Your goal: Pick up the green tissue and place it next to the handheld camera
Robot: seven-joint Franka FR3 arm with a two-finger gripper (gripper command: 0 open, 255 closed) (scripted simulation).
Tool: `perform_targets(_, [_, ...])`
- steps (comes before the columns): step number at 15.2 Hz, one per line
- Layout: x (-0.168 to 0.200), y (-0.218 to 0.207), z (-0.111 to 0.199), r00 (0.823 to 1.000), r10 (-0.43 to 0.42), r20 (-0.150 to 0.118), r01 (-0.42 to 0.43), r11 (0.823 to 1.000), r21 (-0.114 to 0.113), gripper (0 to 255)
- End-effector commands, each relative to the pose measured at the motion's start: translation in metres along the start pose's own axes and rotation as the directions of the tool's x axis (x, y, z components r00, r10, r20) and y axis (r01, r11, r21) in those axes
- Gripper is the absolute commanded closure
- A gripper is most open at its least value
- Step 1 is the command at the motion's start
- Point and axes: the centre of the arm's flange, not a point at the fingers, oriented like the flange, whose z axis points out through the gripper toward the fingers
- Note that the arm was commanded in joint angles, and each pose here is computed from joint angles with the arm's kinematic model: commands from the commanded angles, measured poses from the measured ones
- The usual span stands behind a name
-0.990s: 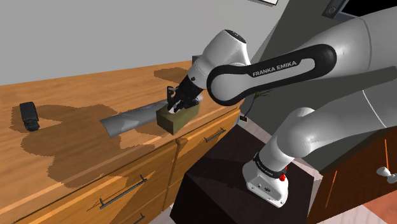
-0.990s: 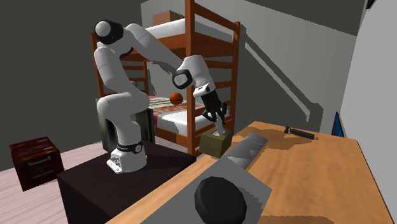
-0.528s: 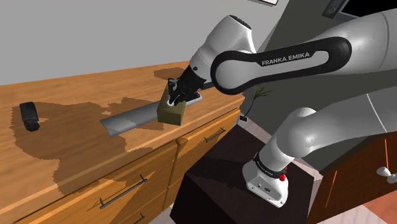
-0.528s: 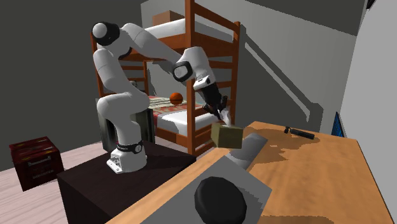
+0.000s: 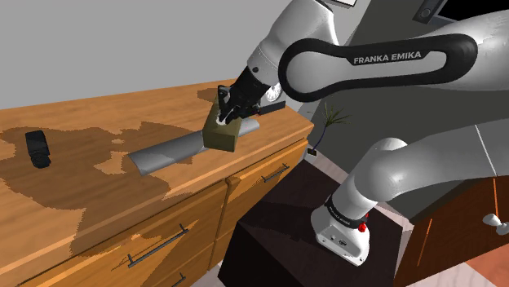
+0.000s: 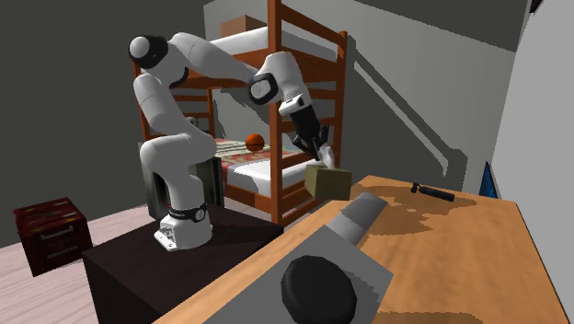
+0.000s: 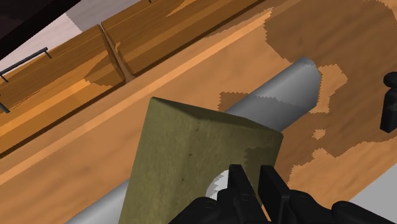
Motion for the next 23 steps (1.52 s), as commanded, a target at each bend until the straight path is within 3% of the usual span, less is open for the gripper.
perform_targets(1, [0.002, -0.004, -0.01, 1.0, 0.0, 0.0, 0.0, 1.0, 0.0, 255])
perform_targets(23, [0.021, -0.046, -0.116, 1.0, 0.0, 0.0, 0.0, 1.0, 0.0, 255])
